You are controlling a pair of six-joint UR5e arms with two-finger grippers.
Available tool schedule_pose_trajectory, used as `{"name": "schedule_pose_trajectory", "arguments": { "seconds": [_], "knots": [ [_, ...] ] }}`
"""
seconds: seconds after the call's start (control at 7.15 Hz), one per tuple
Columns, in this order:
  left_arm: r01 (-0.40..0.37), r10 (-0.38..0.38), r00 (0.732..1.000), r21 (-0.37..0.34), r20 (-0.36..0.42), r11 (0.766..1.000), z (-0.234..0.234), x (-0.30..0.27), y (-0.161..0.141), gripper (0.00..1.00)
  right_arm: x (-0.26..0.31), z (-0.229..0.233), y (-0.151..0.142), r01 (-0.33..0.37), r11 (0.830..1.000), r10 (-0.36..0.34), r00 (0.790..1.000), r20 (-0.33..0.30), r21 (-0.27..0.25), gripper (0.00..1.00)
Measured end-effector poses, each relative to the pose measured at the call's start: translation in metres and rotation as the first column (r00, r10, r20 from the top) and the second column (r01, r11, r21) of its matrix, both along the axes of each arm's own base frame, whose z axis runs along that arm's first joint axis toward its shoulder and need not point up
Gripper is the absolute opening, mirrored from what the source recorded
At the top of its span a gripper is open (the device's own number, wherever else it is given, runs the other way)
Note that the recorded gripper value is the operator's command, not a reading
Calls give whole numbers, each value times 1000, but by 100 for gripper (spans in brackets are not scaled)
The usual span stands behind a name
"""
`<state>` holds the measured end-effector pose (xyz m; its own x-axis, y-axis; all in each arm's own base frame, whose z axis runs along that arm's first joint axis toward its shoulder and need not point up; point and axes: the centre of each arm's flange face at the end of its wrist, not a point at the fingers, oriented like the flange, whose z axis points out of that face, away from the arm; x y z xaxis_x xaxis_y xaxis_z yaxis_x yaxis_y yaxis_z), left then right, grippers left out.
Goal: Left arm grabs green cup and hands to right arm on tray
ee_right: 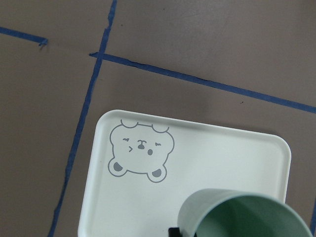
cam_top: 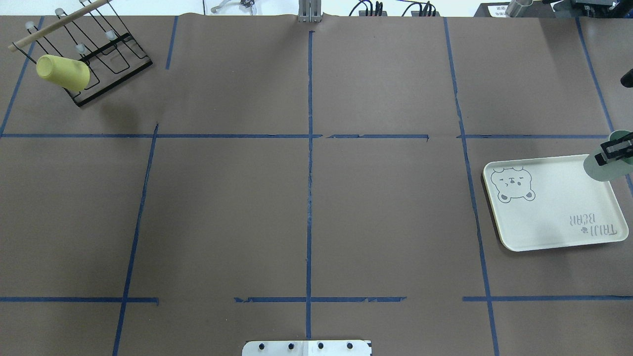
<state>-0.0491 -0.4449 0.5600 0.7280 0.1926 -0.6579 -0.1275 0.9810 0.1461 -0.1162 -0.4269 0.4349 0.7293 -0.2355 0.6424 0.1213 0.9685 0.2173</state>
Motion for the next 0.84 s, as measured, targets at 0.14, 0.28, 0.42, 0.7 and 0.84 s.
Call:
{"name": "schedule_pose_trajectory", "arguments": {
  "seconds": [0.14, 0.28, 0.42, 0.7, 0.84],
  "knots": [
    [15, -15, 1000, -35, -7, 999, 31, -11, 26, 100, -1, 16, -4, -19, 1000, 19, 1000, 22, 10, 0],
    [22, -22, 1000, -50, -13, 999, 52, -14, 47, 100, -2, 32, -7, -52, 999, 51, 997, 51, 14, 1],
    [25, -27, 999, -67, -30, 997, 68, -14, 65, 100, -2, 43, -6, -74, 997, 73, 995, 70, 12, 1],
    [32, -41, 996, -101, -82, 994, 77, -11, 85, 100, -2, 58, -2, -84, 996, 84, 994, 73, -8, 1],
    [42, -53, 994, -114, -91, 993, 77, -10, 87, 100, -7, 67, -1, -78, 997, 79, 995, 65, -24, 2]
  ]
}}
